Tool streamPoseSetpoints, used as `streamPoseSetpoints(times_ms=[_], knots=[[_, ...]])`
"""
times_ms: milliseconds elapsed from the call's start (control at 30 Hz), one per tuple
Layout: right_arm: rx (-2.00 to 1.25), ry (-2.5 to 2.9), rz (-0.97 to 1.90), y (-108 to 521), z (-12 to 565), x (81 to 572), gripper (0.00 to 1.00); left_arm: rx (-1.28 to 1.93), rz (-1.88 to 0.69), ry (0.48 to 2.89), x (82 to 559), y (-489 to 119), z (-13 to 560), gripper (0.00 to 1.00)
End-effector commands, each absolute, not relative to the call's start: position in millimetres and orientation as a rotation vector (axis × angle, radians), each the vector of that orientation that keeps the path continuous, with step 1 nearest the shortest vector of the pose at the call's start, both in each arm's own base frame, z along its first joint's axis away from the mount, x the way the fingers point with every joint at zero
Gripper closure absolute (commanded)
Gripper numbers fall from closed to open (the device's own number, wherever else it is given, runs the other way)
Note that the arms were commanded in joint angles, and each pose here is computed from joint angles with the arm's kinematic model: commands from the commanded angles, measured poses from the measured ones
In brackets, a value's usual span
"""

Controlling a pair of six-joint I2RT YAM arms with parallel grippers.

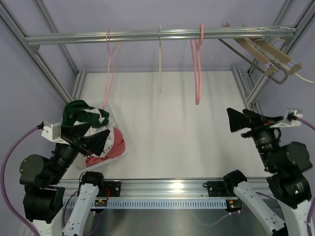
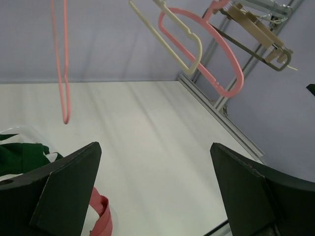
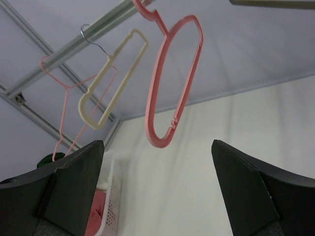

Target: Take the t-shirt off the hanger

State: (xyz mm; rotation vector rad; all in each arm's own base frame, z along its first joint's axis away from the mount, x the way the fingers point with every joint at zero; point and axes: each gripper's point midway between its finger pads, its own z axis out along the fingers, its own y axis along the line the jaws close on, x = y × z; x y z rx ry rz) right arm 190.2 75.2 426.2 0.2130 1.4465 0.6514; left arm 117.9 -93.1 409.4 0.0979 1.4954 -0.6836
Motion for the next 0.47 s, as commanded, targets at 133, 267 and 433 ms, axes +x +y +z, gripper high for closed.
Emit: streamPoseSetpoints(times_ms=[133, 267, 433], knots=[[0.336, 1.383, 0.558, 29.9, 400.9, 153.0, 0.01, 0.298, -0.813, 1.534, 106.0, -122.3, 383.2, 0.01], [0.354, 1.342, 0.558, 23.6, 396.5, 147.6, 0.01, 0.340, -0.858, 1.559, 107.9, -129.7, 372.1, 0.01], [0.351, 1.315, 0.553, 22.1, 408.4, 148.0, 0.01, 0.361, -0.879, 1.576, 112.5, -134.0, 371.8, 0.01]])
